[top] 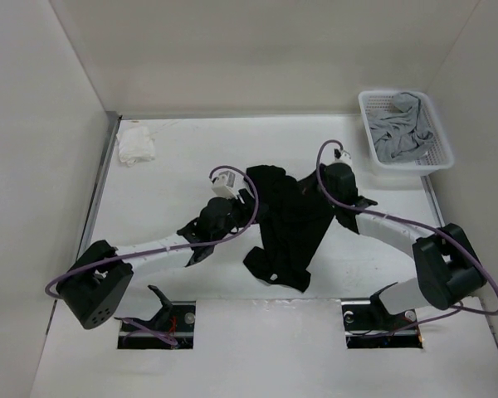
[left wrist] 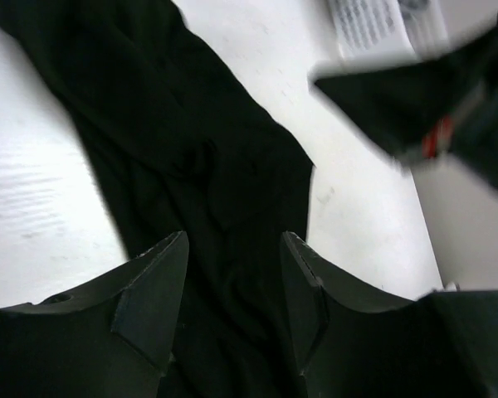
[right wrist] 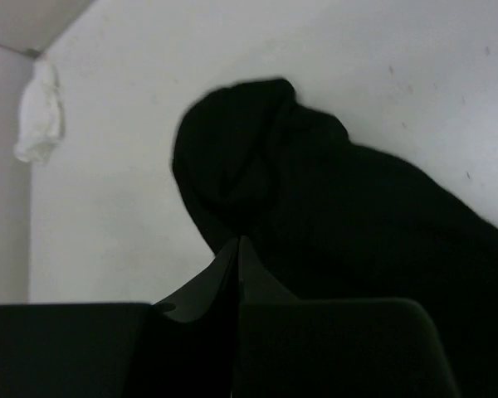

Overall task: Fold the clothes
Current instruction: Flatten the tank top out

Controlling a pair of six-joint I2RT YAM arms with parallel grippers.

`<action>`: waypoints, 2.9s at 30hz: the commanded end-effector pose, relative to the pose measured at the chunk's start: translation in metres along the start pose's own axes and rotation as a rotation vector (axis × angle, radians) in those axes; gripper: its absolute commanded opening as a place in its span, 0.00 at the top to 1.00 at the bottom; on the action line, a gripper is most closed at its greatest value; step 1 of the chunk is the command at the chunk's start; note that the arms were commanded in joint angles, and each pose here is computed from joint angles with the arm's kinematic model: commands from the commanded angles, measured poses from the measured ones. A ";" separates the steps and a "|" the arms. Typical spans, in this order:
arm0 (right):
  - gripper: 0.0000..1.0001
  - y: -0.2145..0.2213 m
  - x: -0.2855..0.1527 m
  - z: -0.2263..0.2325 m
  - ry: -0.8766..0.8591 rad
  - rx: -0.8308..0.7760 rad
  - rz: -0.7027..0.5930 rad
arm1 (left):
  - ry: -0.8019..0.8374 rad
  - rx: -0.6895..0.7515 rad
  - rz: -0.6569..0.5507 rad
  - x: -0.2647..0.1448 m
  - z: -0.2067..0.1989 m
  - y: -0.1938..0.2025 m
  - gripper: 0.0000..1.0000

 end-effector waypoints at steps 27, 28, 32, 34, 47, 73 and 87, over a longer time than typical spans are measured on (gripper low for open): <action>0.68 0.107 -0.006 -0.046 0.101 0.348 0.066 | -0.118 -0.289 -0.031 0.101 0.060 -0.007 0.63; 0.69 0.106 -0.004 -0.047 0.102 0.350 0.062 | -0.130 -0.293 -0.033 0.105 0.065 -0.007 0.64; 0.78 0.103 0.002 -0.047 0.095 0.363 0.048 | -0.144 -0.312 -0.047 0.114 0.073 -0.011 0.68; 0.85 0.103 0.002 -0.047 0.086 0.363 0.049 | -0.134 -0.311 -0.057 0.116 0.071 -0.014 0.71; 0.99 0.088 0.003 -0.044 0.047 0.338 0.016 | -0.115 -0.304 -0.057 0.101 0.061 -0.018 0.69; 1.00 0.107 -0.211 -0.017 -0.086 0.033 0.168 | -0.152 -0.253 -0.038 0.033 0.065 -0.008 0.59; 1.00 0.025 -0.216 -0.007 -0.091 0.041 -0.149 | -0.271 -0.239 -0.026 0.079 0.102 -0.004 0.57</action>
Point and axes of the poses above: each gripper's point midway between its finger pads, its own x axis out along the fingers, its own z axis along the line the jaws close on, y = z × x, the point moved 3 cm from there along -x, back along the fingers, and after that the axes turned 1 degree about -x, right-handed, at the moved point
